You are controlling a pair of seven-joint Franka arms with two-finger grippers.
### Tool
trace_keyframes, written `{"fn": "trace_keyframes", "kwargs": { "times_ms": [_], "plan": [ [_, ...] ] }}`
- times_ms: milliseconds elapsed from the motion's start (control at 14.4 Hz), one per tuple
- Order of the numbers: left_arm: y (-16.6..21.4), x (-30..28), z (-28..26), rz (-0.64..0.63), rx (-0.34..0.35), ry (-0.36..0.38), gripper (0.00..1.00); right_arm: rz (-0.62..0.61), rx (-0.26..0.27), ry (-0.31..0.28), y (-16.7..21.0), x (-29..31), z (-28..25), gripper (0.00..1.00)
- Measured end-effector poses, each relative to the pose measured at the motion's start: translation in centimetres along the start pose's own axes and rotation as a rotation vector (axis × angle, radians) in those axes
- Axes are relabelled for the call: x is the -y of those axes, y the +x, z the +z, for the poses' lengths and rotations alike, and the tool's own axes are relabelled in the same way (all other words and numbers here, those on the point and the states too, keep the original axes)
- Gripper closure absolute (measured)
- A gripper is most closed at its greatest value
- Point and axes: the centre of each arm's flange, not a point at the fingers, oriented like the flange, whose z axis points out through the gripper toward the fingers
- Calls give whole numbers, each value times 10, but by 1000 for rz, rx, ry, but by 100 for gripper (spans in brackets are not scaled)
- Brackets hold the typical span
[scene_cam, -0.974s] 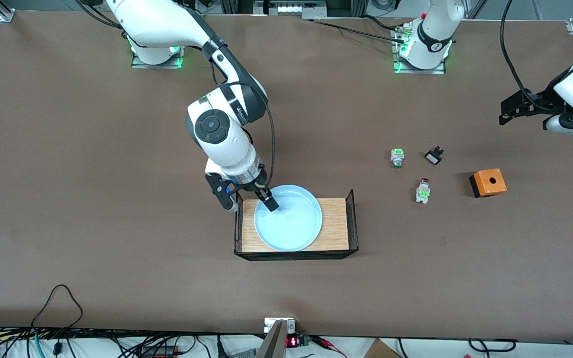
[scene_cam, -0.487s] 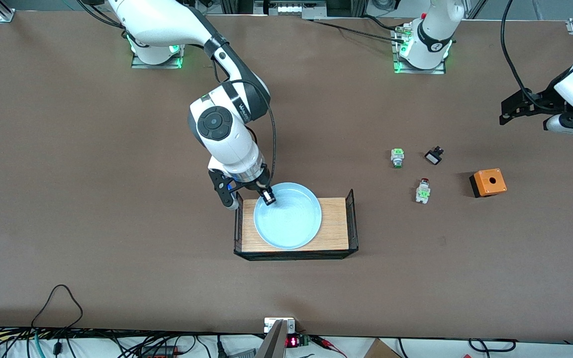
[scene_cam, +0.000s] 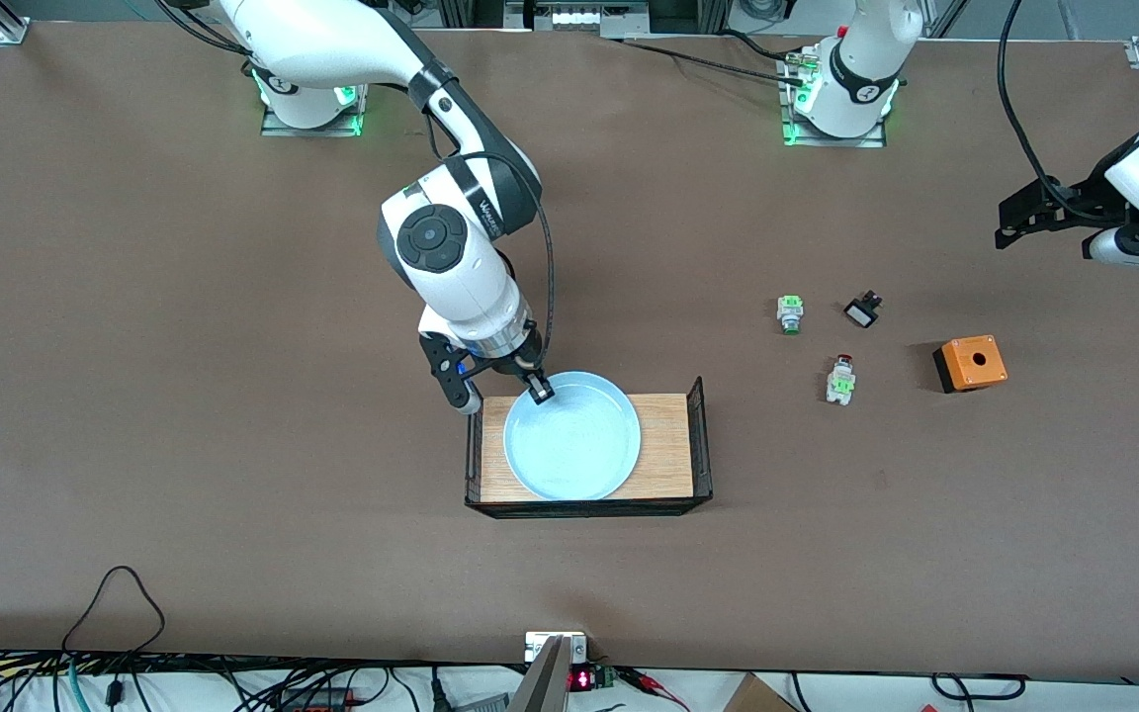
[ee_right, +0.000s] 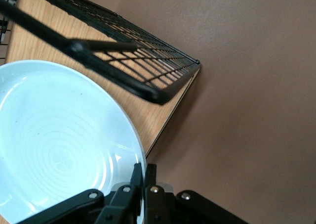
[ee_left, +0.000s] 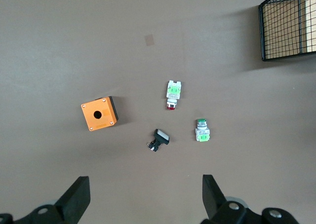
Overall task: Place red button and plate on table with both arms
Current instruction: 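Lift the plate off the tray with the right gripper and carry it away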
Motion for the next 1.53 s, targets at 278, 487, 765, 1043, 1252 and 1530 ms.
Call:
{"fn": "trace_keyframes", "kwargs": {
  "times_ms": [278,487,765,1043,1252,1530],
  "plan": [
    [0,1,0,-1,1,0,0,-16,5,17,-12,1,-2,96],
    [0,2,0,-3,1,0,0,-24,10,46,-19,7,-22,96],
    [0,2,0,-4,1,0,0,-45,16,59,-25,12,-83,96],
    [-1,3,1,-5,8,-1,0,-169,9,10,-7,5,-150,96],
    [-1,3,1,-5,9,-1,0,-320,17,-93,22,-10,-185,96],
    [-1,3,2,-6,11,-2,0,-466,47,-199,75,-31,-209,96]
  ]
}}
